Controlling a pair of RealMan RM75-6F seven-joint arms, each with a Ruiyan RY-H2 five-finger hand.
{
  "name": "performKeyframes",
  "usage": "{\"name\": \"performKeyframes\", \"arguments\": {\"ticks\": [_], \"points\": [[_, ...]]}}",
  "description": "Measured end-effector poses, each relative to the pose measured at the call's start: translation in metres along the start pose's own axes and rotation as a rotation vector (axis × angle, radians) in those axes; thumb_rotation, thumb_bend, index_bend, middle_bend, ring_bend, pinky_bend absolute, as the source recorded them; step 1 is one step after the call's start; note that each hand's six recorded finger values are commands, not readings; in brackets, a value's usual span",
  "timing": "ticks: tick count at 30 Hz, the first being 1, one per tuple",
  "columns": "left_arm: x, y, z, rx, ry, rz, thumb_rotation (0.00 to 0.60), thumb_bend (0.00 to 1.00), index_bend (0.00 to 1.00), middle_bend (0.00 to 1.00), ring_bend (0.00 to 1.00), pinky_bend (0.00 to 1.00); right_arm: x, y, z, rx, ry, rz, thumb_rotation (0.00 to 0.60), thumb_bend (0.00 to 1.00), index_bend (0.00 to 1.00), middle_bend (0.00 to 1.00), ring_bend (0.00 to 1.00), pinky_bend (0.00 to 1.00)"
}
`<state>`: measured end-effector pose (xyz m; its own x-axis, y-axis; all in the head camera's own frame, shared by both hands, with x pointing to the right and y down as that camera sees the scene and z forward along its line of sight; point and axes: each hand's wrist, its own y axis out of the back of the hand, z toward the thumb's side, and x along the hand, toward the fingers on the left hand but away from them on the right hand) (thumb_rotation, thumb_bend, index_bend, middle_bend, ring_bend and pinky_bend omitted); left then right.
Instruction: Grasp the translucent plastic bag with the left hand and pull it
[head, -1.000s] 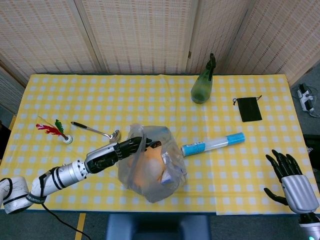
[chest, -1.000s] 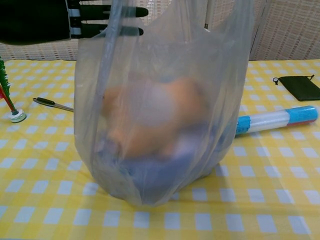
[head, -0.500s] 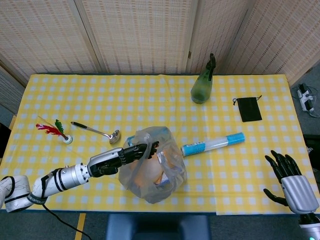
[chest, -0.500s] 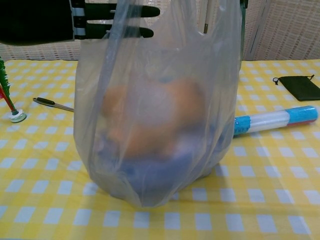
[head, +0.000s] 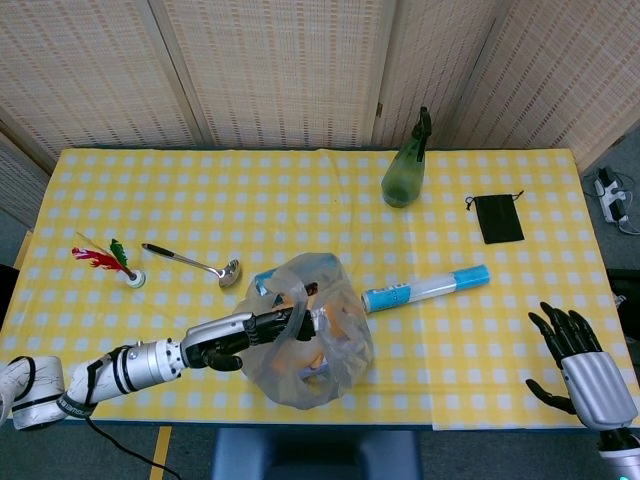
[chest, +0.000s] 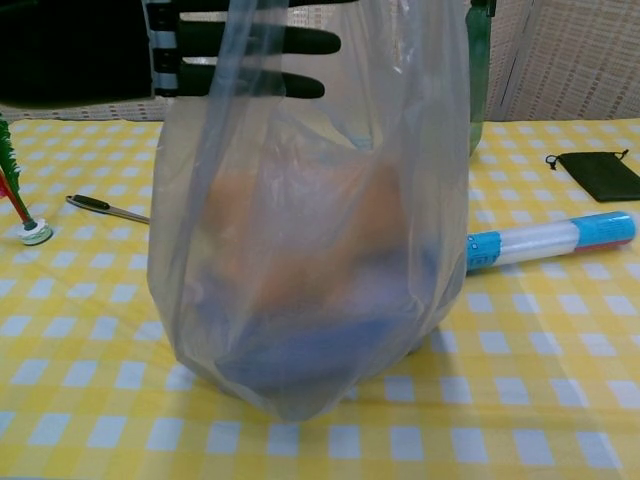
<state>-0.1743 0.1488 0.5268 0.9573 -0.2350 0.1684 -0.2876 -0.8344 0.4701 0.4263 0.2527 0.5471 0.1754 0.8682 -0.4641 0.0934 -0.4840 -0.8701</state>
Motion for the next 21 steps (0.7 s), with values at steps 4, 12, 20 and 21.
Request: {"name": "performKeyframes", "arguments": {"ticks": [4, 12, 20, 21], "points": [[0.008, -0.004, -0.001, 0.004, 0.004, -0.011, 0.224, 0.09, 0.01, 0.13, 0.08, 0.10, 0.001, 0.001, 0.000, -0.005, 0.003, 0.001, 0.590, 0.24, 0.00, 0.00, 0.00, 0.00], [0.027, -0.015, 0.001, 0.031, 0.009, -0.043, 0.228, 0.09, 0.03, 0.13, 0.08, 0.10, 0.003, 0.004, -0.001, -0.016, 0.014, -0.010, 0.592, 0.24, 0.00, 0.00, 0.00, 0.00], [0.049, -0.022, 0.013, 0.020, -0.019, -0.066, 0.226, 0.09, 0.03, 0.13, 0.08, 0.10, 0.003, 0.004, -0.001, -0.017, 0.012, -0.008, 0.591, 0.24, 0.00, 0.00, 0.00, 0.00], [0.052, -0.023, 0.015, 0.014, -0.022, -0.069, 0.227, 0.09, 0.03, 0.13, 0.08, 0.10, 0.003, 0.004, -0.001, -0.017, 0.012, -0.008, 0.590, 0.24, 0.00, 0.00, 0.00, 0.00]]}}
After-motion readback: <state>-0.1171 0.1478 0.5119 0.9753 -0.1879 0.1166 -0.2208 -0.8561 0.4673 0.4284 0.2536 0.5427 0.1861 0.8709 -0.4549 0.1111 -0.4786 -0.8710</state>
